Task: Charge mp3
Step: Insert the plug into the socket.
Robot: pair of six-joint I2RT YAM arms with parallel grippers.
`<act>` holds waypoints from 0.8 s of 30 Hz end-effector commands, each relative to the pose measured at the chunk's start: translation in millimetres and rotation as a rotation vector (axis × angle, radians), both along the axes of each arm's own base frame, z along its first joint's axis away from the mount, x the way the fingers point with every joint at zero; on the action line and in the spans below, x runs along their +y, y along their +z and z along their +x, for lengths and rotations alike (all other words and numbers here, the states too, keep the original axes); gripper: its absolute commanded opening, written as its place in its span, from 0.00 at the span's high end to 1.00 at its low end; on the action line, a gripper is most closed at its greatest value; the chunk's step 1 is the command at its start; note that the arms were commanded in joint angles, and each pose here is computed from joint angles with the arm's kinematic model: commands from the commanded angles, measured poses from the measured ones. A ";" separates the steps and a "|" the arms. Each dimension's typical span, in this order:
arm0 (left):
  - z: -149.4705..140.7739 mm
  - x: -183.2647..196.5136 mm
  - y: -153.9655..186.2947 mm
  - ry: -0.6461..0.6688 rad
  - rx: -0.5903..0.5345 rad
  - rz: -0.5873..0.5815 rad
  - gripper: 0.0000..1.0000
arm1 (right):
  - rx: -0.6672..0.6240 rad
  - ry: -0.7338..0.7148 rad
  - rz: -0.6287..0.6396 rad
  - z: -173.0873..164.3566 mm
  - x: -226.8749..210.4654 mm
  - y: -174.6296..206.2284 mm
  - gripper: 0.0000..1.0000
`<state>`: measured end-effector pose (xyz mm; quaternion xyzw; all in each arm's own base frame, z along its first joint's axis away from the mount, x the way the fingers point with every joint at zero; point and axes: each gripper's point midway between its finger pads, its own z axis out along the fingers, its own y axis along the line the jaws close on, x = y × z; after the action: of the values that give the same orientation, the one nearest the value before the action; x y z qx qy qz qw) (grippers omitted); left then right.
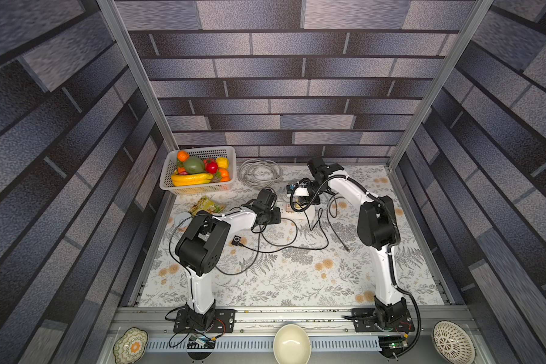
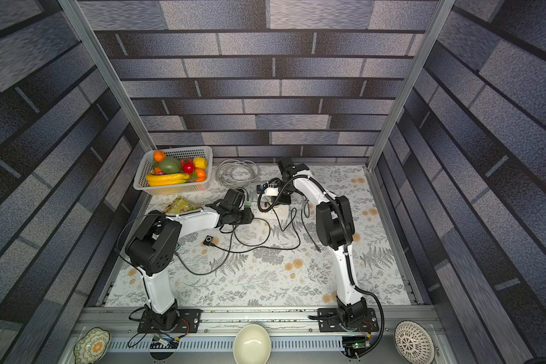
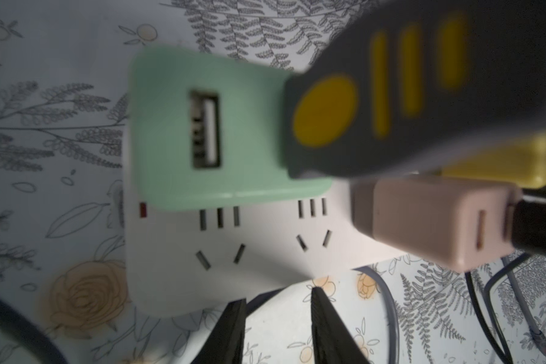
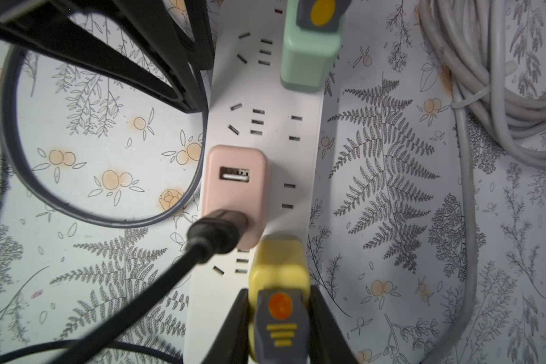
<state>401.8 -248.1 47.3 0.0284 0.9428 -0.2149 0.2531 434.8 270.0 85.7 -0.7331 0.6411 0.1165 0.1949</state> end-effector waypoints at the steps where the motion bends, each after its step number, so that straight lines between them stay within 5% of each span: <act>1: 4.8 -1.0 36.8 -0.021 -0.107 -0.045 0.60 | 0.341 -0.018 -0.179 -63.7 -22.6 -73.7 1.00; 20: -58.3 43.9 195.6 -0.007 -0.384 -0.246 0.41 | 0.438 -0.186 -0.282 -83.8 -46.8 -114.9 1.00; 24: -69.2 60.0 209.7 0.012 -0.411 -0.261 0.36 | 0.360 -0.262 -0.231 -61.8 -37.8 -101.9 0.91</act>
<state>344.2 -194.9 257.9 0.0335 0.8325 -0.3191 0.4517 434.9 271.9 75.3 -0.6713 0.7012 0.1324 0.2004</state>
